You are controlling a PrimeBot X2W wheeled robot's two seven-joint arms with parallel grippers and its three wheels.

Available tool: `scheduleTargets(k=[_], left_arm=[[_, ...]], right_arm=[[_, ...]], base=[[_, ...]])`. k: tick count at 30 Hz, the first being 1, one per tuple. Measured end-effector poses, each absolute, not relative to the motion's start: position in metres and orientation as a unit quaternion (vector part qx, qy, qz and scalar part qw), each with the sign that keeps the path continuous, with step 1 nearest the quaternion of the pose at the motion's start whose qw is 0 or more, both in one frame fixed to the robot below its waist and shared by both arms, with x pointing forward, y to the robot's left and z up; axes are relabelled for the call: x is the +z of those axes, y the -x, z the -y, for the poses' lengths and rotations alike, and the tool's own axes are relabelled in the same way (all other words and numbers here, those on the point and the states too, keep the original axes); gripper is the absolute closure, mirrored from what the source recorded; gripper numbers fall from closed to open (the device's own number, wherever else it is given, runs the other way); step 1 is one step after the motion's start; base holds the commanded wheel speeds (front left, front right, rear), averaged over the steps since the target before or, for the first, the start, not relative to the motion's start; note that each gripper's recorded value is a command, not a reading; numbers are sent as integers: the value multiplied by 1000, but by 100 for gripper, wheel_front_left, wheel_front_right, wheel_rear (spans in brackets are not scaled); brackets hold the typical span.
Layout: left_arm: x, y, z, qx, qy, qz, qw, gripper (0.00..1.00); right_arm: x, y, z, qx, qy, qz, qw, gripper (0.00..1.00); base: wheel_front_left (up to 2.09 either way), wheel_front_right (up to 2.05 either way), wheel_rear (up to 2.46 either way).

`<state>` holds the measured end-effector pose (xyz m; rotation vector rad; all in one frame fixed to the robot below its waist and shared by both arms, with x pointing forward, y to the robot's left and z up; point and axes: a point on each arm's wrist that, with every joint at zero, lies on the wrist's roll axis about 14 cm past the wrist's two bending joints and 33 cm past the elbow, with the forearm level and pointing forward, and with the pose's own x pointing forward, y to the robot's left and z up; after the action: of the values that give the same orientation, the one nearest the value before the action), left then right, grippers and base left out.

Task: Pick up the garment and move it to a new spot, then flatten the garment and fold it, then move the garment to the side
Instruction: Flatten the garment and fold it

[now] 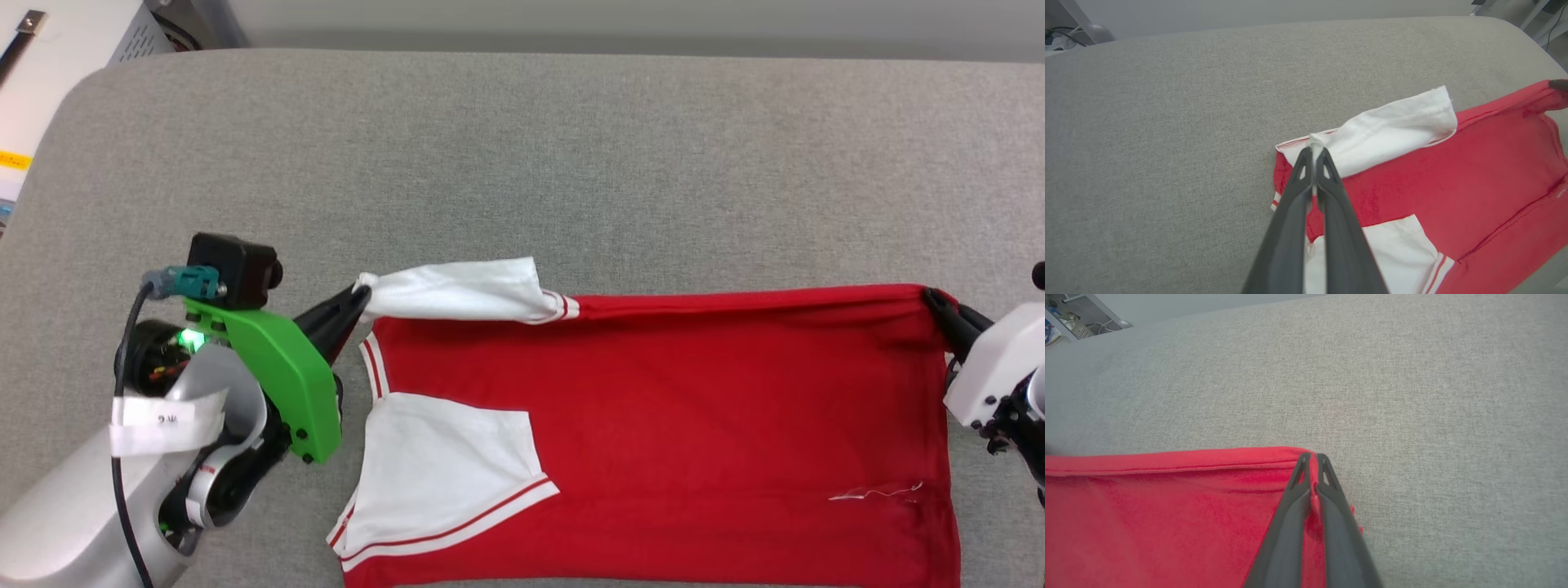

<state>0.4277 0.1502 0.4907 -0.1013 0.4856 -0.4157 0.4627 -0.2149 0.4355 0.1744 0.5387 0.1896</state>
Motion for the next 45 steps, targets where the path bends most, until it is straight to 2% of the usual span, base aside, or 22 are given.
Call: scheduleTargets(k=[8,16,23,34,35,36,37,42,45], left_arm=[[478,-383,-155,-186,66,-265,944,100],[447,-335,-157,-174,79,-327,926,100],[424,-312,-154,-177,78,-374,907,100],[393,-296,-157,-176,66,-424,886,100],[392,-296,-158,-174,66,-426,885,72],[390,-296,-158,-175,66,-427,885,0],[388,-294,-157,-176,66,-431,883,0],[387,-295,-155,-176,70,-427,884,0],[396,-302,-156,-171,75,-402,897,0]], right_arm=[[447,-430,208,100,-129,-232,959,100],[432,-385,201,113,-152,-271,944,100],[412,-353,201,134,-125,-335,924,100],[397,-337,202,165,-54,-380,908,100],[395,-336,202,166,-49,-384,907,100],[393,-335,202,166,-48,-388,905,59],[391,-333,202,167,-47,-393,903,0],[386,-328,201,170,-43,-405,897,0],[390,-327,201,170,-41,-403,898,0]], base=[[0,0,0],[0,0,0],[0,0,0],[0,0,0],[0,0,0],[0,0,0],[0,0,0],[0,0,0],[0,0,0]])
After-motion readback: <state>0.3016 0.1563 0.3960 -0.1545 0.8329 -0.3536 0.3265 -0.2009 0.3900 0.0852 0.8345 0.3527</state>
